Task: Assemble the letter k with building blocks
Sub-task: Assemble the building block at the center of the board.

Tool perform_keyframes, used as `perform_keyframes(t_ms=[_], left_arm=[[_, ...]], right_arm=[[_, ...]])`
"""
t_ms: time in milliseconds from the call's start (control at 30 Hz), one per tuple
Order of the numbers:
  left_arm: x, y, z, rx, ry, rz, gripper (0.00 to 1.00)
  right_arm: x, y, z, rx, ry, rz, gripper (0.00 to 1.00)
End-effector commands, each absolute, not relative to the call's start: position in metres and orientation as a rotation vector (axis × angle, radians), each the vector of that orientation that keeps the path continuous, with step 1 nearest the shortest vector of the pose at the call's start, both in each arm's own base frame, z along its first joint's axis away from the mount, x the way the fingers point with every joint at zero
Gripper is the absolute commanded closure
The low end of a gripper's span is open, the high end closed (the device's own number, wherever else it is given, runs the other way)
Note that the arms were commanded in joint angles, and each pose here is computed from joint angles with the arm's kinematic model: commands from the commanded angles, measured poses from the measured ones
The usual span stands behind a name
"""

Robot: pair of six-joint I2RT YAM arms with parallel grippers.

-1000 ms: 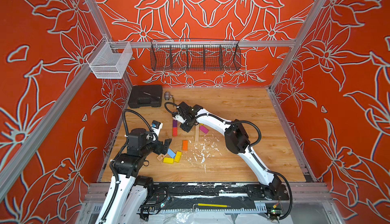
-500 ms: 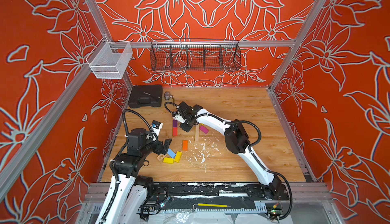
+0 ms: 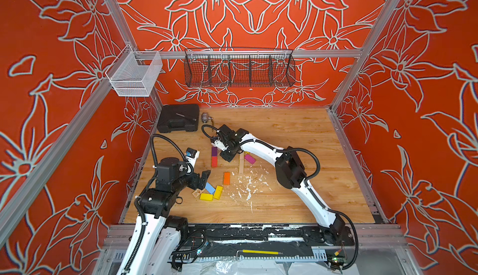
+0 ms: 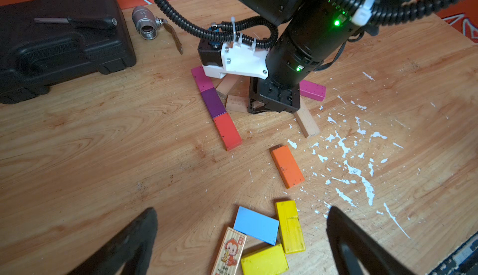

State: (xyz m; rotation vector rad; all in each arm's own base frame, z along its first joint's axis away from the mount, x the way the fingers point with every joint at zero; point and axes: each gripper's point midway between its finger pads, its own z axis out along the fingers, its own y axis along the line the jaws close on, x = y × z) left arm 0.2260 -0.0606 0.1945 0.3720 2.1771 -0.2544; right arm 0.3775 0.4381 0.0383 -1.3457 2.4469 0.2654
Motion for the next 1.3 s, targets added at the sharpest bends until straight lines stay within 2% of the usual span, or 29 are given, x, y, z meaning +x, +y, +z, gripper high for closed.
perform_keyframes(t_ms=[0,1267], left_arm=[[0.2280,-0.0581,0.1980,0.372,2.165,-0.238,0.00],[0.2283,-0.0579,0.1976,0.370,2.167,-0.239,0.00]], right_arm=[[0.3783,0.4405,0.0317,-1.349,2.457,0.284,0.69],[0.3817,0.4484,0.0331,-1.334,2.445,0.318,0.71]])
